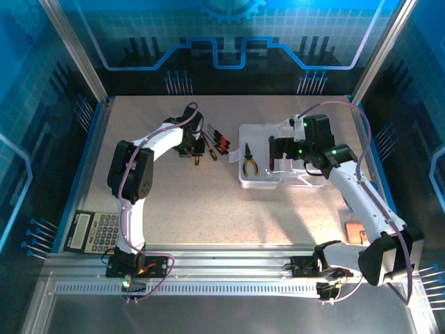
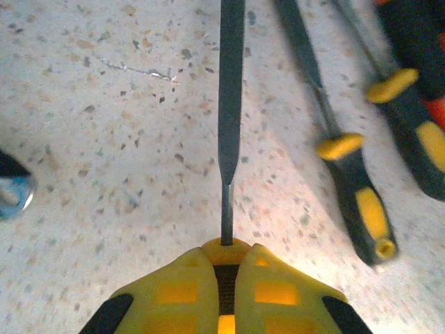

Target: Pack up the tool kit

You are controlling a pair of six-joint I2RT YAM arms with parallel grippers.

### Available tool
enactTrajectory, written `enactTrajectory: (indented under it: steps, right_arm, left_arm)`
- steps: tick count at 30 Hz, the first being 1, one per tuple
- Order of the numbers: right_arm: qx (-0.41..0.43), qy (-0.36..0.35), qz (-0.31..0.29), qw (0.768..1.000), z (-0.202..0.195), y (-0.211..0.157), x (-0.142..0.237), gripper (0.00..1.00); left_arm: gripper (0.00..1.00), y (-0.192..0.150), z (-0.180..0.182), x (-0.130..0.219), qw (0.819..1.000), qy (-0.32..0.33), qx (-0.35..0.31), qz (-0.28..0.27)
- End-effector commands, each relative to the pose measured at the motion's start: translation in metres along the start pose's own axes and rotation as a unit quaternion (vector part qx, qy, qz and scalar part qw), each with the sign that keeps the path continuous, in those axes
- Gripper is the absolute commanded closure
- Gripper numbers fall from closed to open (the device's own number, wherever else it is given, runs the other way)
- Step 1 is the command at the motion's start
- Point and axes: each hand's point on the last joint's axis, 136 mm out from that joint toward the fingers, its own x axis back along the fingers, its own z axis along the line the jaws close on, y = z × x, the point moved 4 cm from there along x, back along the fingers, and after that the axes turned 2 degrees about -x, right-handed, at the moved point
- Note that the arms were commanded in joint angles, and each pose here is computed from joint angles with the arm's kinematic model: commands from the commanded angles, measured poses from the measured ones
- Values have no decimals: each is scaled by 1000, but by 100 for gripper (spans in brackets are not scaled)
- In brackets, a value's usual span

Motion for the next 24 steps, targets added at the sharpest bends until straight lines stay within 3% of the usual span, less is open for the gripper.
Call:
enactTrajectory:
  steps: [1,7,11,17,24]
  right_arm:
    - [6,67,-1,998,16,-1,6,5]
    - [4,153,-10,988,40,4,9,0]
    - [-21,188,-29,981,49,14,9,1]
    - [-55,228,-54,971,58,31,-1,17]
    - [-75,248,-58,964,73,48,-25,32]
  left_arm:
    - [100,5,-13,47,999,-34,-13,-30]
    - [100,13,-53,101,985,-146,-31,-84]
    - [100,7,-92,136,958,-246,-84,-119]
    - [100,-12,-142,162,901,-386,-146,-132]
    - [100,-31,-177,167,879,-423,-180,-128]
